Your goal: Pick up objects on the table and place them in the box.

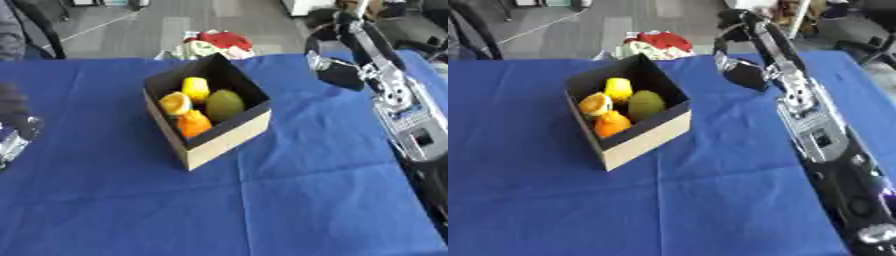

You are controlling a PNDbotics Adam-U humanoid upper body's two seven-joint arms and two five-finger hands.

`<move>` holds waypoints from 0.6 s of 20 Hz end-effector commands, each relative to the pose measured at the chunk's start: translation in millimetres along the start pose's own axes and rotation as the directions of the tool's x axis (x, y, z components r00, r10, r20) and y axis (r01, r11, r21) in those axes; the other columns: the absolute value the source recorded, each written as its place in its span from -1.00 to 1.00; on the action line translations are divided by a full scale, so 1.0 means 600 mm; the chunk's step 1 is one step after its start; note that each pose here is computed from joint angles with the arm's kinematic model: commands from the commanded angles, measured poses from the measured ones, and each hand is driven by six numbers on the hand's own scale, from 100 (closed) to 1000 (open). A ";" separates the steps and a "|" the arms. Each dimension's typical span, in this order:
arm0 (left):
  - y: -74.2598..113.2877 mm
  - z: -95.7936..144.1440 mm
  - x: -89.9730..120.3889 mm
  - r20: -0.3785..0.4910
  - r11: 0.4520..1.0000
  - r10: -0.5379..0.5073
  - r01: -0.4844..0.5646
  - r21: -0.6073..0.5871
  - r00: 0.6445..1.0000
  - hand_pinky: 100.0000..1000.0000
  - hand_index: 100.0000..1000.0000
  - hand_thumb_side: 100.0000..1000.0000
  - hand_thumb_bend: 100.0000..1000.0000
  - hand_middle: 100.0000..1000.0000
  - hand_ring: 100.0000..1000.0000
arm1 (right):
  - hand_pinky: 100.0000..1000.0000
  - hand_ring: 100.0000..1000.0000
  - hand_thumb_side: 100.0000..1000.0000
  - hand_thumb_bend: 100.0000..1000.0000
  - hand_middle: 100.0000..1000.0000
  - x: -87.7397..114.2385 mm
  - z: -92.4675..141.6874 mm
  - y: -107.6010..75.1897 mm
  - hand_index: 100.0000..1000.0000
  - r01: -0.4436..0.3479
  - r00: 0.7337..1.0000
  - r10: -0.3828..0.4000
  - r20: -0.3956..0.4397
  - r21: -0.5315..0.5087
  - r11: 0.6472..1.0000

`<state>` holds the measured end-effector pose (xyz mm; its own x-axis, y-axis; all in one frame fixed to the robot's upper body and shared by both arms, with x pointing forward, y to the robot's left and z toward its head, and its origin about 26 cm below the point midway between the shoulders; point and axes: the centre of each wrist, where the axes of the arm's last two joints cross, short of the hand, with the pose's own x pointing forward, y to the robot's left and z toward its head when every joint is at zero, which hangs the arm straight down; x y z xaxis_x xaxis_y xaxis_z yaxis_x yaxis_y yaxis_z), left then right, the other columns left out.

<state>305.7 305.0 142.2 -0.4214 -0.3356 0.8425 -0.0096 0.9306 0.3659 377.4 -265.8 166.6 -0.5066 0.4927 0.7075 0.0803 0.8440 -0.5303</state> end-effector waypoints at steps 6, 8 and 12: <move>-0.017 0.010 -0.003 0.010 0.998 0.057 -0.057 -0.003 0.998 0.45 0.67 -0.22 0.20 0.40 0.47 | 0.58 0.37 -1.00 -0.98 0.40 -0.041 0.081 0.027 0.72 0.132 0.990 -0.136 -0.033 -0.112 0.985; -0.023 0.014 -0.006 0.003 0.998 0.070 -0.070 -0.011 0.998 0.46 0.67 -0.21 0.19 0.40 0.47 | 0.57 0.36 -1.00 -0.98 0.38 -0.043 0.108 0.033 0.72 0.139 0.988 -0.145 -0.047 -0.111 0.984; -0.030 0.019 -0.010 -0.006 0.997 0.078 -0.078 -0.022 0.997 0.46 0.67 -0.21 0.19 0.39 0.47 | 0.57 0.35 -1.00 -0.98 0.37 -0.039 0.157 0.036 0.71 0.149 0.985 -0.159 -0.069 -0.126 0.981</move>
<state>298.8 292.3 120.1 -0.3937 -0.2571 0.8826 0.0400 0.9544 0.2959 312.3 -279.9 80.4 -0.4034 0.3726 0.8357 0.0997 0.9258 -0.3646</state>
